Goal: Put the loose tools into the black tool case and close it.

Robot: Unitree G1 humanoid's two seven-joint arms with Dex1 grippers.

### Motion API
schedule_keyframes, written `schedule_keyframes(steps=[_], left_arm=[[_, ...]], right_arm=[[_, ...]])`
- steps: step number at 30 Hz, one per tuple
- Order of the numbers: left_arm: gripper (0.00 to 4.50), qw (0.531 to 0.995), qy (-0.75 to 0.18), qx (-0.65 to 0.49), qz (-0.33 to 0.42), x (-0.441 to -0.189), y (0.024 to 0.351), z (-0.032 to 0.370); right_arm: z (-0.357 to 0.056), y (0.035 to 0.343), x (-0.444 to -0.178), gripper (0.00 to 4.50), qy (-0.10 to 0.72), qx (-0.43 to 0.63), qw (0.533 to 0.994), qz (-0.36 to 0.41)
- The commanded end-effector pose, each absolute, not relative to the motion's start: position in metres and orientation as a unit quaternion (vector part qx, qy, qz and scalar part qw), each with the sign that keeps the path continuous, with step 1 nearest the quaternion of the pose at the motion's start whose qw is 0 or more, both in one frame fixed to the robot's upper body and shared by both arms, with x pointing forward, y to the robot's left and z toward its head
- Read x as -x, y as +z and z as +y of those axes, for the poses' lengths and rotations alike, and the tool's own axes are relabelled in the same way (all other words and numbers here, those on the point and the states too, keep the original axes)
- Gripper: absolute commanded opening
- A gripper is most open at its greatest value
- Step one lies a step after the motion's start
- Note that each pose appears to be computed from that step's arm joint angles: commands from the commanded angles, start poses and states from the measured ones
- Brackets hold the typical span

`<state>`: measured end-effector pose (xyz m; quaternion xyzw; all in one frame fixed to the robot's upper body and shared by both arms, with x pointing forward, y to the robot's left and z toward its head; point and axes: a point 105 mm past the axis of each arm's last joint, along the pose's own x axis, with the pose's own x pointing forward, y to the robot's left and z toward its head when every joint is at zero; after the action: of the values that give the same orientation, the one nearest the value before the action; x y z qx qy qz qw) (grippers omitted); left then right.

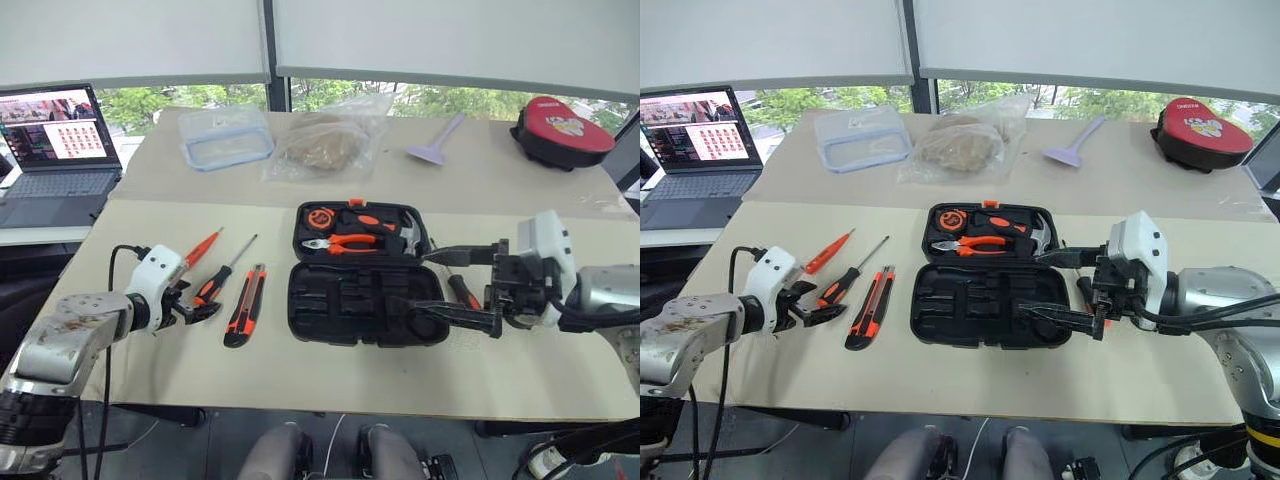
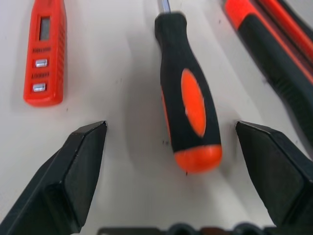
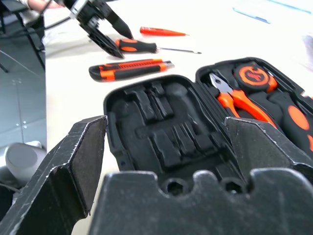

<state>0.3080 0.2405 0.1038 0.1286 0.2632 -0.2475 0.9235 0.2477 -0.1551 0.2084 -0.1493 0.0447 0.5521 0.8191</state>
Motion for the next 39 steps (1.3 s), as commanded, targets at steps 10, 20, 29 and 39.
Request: schedule_keyframes(steps=[10, 20, 29, 39], left_arm=[[0.85, 0.917, -0.357, -0.118, 0.132, -0.325, 0.167, 0.207], [0.85, 0.763, -0.568, -0.301, 0.064, -0.331, 0.188, 0.121], [0.85, 0.694, -0.602, -0.389, 0.070, -0.360, 0.155, 0.068], [0.85, 0.695, -0.592, -0.399, 0.087, -0.370, 0.148, 0.068]], right_arm=[[-0.161, 0.208, -0.236, 4.50, 0.546, 0.135, 0.824, 0.060], [-0.178, 0.196, -0.237, 4.50, 0.501, 0.154, 0.848, 0.080], [-0.180, 0.192, -0.231, 4.50, 0.474, 0.146, 0.865, 0.072], [-0.181, 0.191, -0.232, 4.50, 0.461, 0.143, 0.873, 0.070]])
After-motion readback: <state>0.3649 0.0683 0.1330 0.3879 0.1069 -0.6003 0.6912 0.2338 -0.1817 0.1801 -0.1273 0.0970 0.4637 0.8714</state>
